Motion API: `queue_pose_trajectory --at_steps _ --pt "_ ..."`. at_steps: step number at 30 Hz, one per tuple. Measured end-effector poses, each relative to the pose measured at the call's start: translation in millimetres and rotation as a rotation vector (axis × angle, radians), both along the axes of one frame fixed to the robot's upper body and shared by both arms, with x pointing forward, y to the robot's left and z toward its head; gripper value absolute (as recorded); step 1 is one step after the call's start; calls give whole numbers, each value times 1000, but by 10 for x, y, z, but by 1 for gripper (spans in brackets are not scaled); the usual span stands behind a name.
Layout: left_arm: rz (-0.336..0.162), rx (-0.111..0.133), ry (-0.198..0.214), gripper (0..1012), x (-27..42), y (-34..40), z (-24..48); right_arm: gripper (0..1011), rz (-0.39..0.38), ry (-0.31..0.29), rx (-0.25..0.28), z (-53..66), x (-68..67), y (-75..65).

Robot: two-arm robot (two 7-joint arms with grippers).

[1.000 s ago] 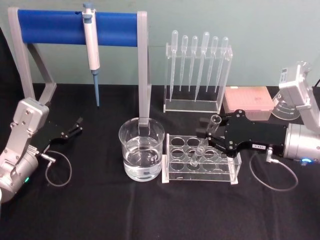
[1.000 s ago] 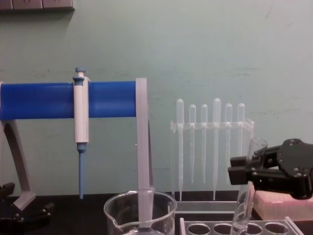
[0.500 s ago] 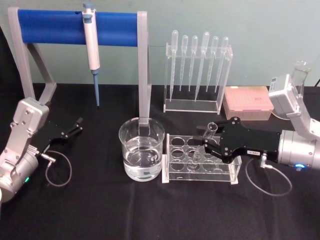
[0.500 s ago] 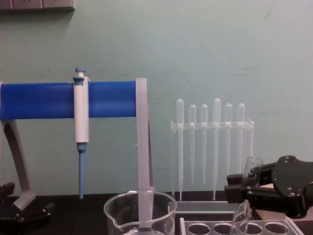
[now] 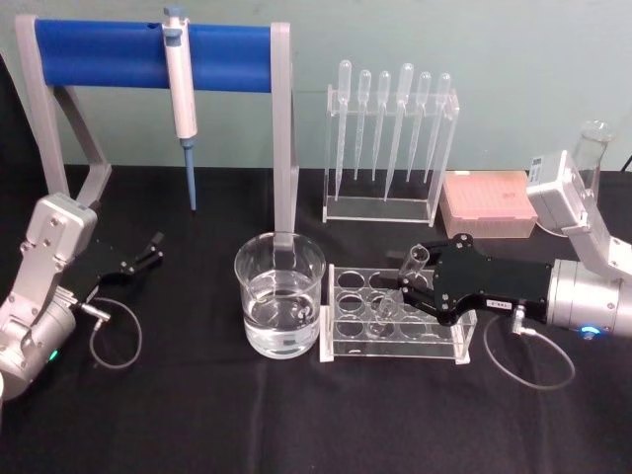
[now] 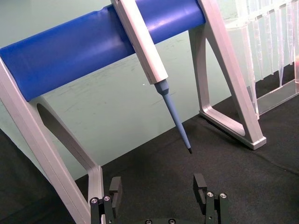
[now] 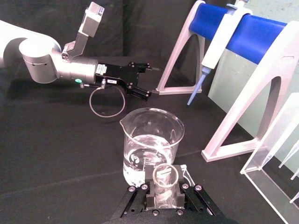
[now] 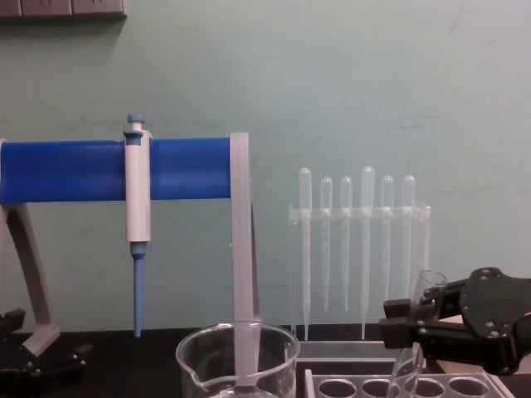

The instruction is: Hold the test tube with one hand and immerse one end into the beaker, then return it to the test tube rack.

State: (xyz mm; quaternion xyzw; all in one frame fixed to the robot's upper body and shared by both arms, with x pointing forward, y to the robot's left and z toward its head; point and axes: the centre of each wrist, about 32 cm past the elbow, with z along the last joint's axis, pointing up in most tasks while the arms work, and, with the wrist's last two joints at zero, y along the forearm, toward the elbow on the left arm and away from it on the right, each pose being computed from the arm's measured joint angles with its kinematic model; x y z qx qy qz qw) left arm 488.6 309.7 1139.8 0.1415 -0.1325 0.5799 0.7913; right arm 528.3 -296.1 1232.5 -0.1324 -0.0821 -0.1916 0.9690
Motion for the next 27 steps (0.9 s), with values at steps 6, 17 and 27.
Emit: queue_pose_trajectory --at_steps 6,17,27 --pt "0 0 0 1000 0 0 0 369 0 2 -1 0 -1 0" --pt "0 0 0 1000 0 0 0 713 -21 -50 23 87 -77 5" --pt "0 0 0 1000 0 0 0 990 -97 -168 122 316 -312 -42"
